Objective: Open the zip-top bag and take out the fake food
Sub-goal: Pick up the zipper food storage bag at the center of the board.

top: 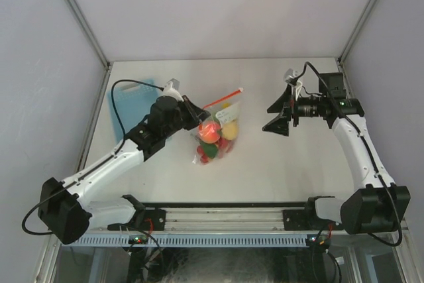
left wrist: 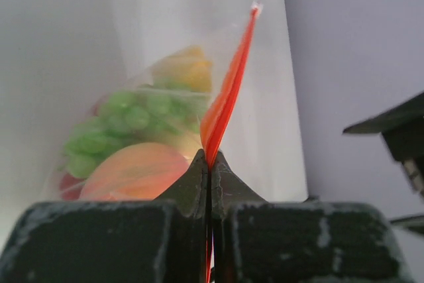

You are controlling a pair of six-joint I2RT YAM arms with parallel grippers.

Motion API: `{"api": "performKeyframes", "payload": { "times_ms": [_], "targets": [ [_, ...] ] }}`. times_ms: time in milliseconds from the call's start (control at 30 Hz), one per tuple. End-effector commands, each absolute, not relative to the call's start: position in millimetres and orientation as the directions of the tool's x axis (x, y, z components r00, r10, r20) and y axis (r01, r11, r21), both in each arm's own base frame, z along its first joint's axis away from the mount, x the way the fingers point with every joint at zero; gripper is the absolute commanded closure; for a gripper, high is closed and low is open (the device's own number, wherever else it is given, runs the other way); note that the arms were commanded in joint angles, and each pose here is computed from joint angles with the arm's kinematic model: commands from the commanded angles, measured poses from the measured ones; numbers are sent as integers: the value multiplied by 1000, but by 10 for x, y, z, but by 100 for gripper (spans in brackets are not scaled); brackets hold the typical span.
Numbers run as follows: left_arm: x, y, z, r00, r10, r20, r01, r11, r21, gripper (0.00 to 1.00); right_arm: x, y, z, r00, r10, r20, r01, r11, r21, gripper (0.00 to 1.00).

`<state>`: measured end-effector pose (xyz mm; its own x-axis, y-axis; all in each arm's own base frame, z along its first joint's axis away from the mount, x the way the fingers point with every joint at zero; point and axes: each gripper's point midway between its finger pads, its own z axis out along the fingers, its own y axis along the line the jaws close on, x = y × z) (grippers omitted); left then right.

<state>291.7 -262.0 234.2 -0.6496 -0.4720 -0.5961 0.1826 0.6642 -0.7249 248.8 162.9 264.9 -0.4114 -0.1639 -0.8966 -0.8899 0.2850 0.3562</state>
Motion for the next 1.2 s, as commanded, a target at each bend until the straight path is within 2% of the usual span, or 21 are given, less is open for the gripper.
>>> {"api": "performKeyframes", "payload": {
  "times_ms": [0,133,300,433,667,800,900,1033,1167],
  "targets": [
    [3159,-2676,3314,-492,-772,-402,44,439,-897,100,2549,1754,2885,-312,-155,-937,-924,280,261,1],
    [3173,-2923,3431,-497,-812,-306,-20,363,-932,100,2494,1974,2924,-104,-198,-975,-967,249,52,0],
    [3178,-3231,3303,-546,-821,-164,-134,279,-951,100,2567,2236,2888,71,-139,-988,-932,343,-116,0],
    [3152,-3446,3039,-576,-817,-25,-294,237,-926,100,2752,2316,2653,126,-118,-985,-872,460,-167,0],
    [3082,-3726,2887,-618,-785,47,-399,262,-879,100,2887,2221,2348,184,-120,-976,-793,568,-219,0],
    [3055,-3826,2846,-641,-765,69,-425,278,-862,100,3021,2128,2485,219,-98,-971,-724,650,-229,0],
    [3050,-3878,2857,-648,-757,82,-430,275,-860,100,3013,2167,2577,241,-72,-968,-734,638,-230,2],
    [3058,-3957,2895,-666,-740,93,-423,271,-865,100,2980,2268,2538,197,-43,-979,-767,616,-182,9],
    [3047,-4023,2924,-688,-719,105,-408,262,-875,98,2975,2313,2406,165,-69,-984,-778,604,-173,30]
  ]
}}
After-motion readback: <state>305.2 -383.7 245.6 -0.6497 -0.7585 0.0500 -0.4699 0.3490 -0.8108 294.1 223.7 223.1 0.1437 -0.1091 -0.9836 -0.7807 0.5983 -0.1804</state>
